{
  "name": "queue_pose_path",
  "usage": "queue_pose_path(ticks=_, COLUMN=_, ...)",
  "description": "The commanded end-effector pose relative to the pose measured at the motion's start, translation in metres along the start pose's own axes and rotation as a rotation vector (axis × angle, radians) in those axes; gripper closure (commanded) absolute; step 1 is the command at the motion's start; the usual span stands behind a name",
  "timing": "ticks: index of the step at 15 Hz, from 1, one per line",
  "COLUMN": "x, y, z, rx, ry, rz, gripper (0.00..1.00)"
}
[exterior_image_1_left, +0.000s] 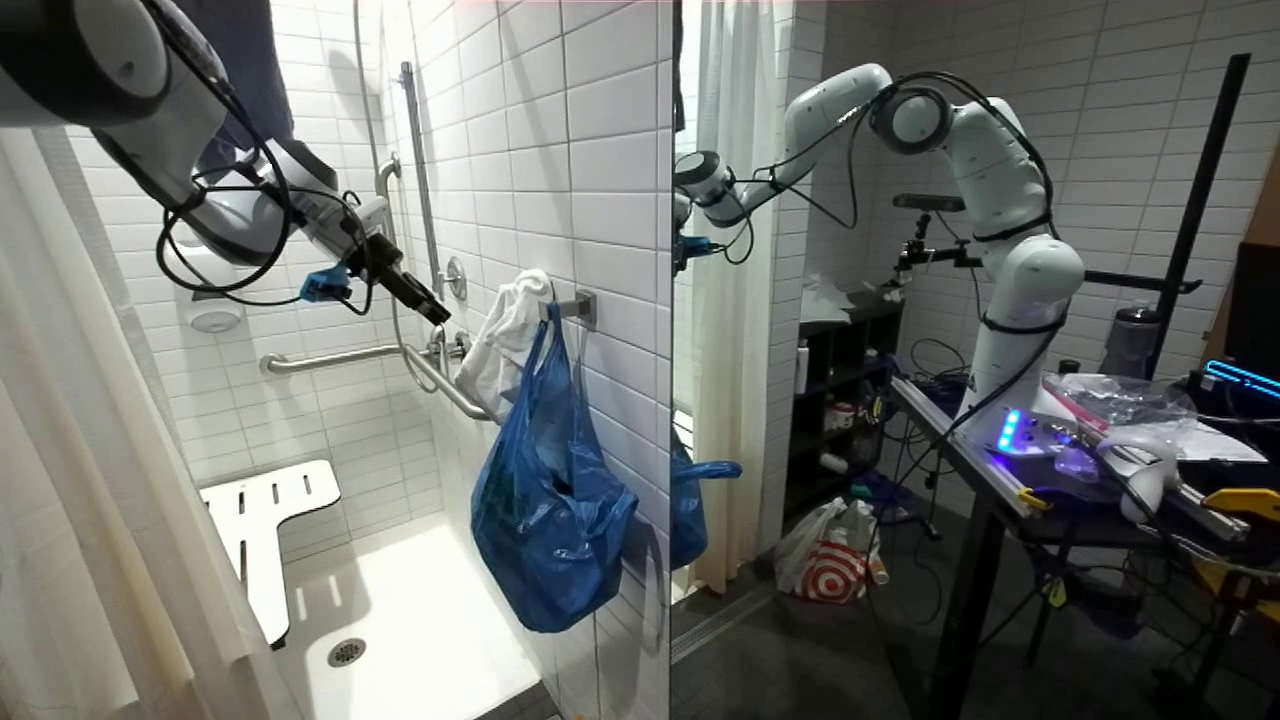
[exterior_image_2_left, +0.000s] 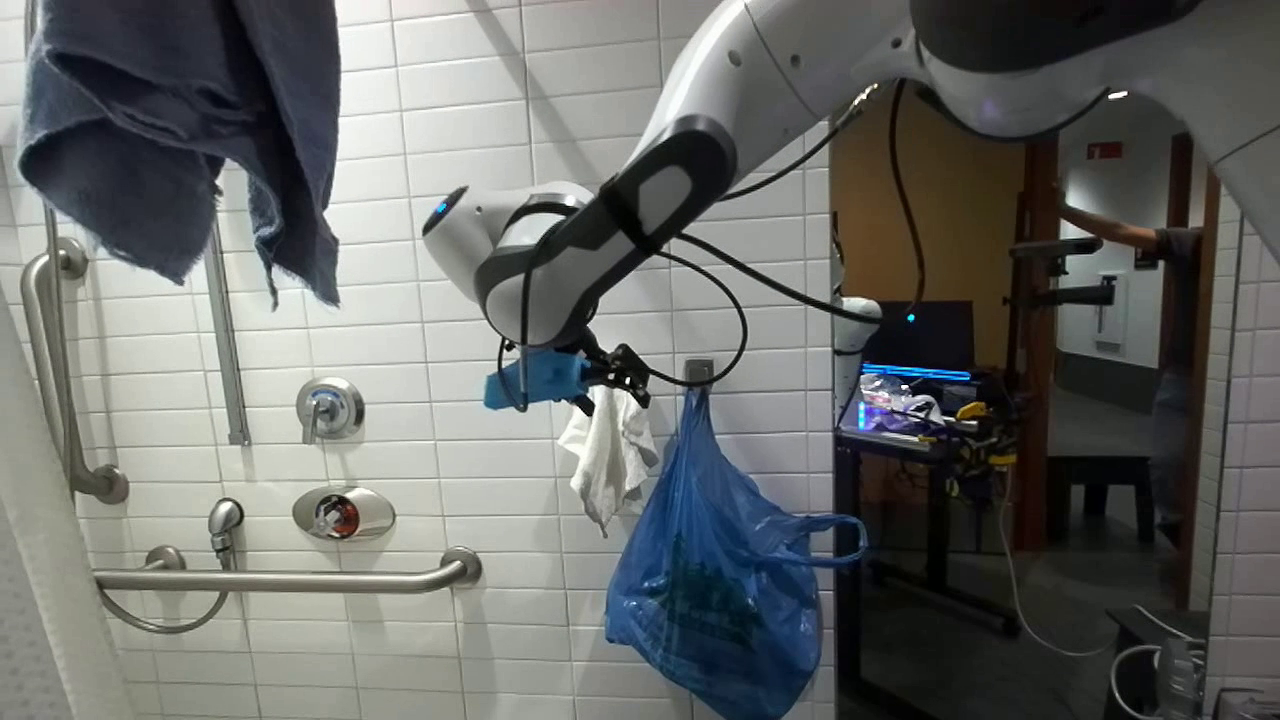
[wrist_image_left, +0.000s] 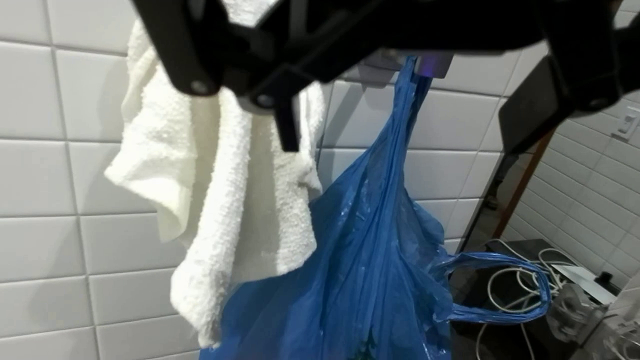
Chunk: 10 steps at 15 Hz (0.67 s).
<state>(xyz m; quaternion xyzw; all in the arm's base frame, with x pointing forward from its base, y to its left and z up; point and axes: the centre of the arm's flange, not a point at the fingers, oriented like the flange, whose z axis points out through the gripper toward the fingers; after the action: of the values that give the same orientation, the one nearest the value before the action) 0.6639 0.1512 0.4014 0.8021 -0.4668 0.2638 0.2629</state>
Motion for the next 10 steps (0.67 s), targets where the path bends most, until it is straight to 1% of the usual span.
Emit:
queue_pose_path(ticks=1, x=0.0014, y=-0.0028, z=0.0, rx=0.002, ry=-0.008, rz=-0.005, gripper=0.0)
queue_pose_path(ticks=10, x=0.0, y=-0.0103, z=0.0006, rx=0.002, ry=-0.012, rz=-0.013, gripper=0.0)
